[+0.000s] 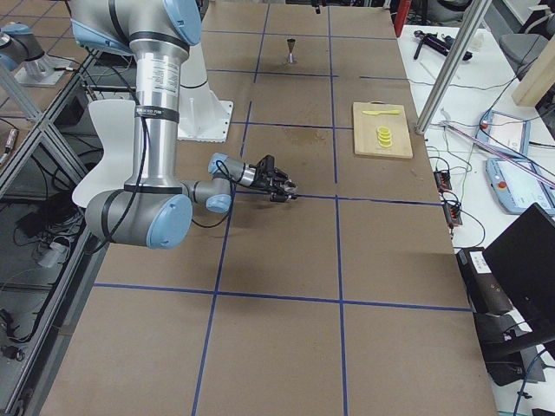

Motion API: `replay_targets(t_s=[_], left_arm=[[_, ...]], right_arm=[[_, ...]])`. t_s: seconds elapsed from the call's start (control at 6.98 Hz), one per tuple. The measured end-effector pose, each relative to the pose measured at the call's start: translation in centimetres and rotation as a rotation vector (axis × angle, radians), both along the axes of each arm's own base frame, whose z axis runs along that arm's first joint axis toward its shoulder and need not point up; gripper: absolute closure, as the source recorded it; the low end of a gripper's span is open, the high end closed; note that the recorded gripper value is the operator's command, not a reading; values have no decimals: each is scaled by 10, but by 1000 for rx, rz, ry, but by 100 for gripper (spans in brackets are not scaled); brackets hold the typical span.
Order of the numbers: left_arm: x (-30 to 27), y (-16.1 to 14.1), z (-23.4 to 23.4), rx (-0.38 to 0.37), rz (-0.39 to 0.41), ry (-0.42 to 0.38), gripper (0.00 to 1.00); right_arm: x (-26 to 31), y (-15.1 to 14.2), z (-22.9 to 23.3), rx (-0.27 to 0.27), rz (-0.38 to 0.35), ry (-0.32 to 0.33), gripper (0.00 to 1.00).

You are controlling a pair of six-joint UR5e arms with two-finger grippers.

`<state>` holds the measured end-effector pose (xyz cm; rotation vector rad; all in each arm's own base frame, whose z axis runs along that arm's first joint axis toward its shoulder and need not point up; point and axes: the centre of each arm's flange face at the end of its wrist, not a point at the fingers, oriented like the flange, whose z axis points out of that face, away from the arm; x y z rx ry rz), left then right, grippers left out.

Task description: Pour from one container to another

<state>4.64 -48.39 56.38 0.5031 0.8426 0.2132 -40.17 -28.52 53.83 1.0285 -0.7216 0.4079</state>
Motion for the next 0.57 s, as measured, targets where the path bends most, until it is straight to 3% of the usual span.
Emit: replay_targets(t_s=[0.57], left_arm=[[-1, 4, -1, 2, -2, 0, 0]], right_arm=[[-4, 5, 5, -2, -14, 9, 67]])
